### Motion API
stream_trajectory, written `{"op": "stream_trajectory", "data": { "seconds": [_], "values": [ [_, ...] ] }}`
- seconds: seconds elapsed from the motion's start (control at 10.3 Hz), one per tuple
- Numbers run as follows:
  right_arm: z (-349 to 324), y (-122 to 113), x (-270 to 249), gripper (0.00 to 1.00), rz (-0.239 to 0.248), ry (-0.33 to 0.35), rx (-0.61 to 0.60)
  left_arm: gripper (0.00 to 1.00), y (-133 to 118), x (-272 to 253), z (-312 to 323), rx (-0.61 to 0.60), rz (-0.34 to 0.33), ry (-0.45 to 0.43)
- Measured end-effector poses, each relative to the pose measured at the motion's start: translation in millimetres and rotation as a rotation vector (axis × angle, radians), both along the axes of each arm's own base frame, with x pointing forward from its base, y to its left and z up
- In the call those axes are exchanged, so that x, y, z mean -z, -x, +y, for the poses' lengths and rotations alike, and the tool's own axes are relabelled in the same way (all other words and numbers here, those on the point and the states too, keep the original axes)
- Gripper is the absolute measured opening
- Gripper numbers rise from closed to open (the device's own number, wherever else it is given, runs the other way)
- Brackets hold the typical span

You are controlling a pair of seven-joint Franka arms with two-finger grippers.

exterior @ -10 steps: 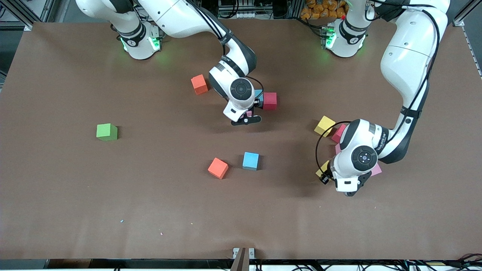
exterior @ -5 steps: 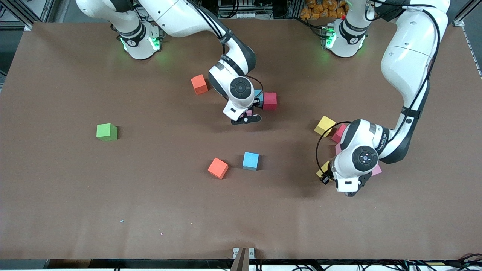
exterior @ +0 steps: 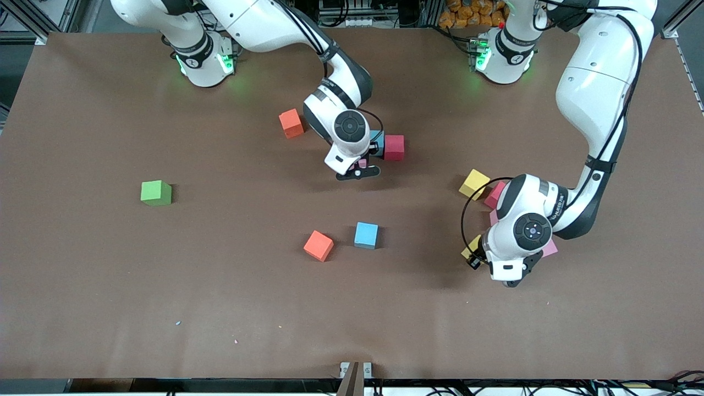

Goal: Arrange 11 blocks into digit 3

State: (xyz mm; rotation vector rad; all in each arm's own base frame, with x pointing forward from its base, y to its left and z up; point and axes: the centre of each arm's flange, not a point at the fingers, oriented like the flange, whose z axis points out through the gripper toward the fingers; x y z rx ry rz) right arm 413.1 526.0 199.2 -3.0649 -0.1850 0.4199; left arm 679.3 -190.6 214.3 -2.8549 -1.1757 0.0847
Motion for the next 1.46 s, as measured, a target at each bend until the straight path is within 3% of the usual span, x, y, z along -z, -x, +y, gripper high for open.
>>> {"op": "stream_trajectory", "data": {
  "seconds": [0.49,1.46],
  "values": [
    [-0.1,0.1,-0.2,0.56,0.002,0.024,0.085,0.55,0.0,0.1,0.0,0.0,0.0,0.0],
    [-7.6,-6.5,0.4,0.56,0.005,0.022,0.126,0.55,-0.3,0.2,1.1,-0.001,0.0,-0.001]
  ]
}}
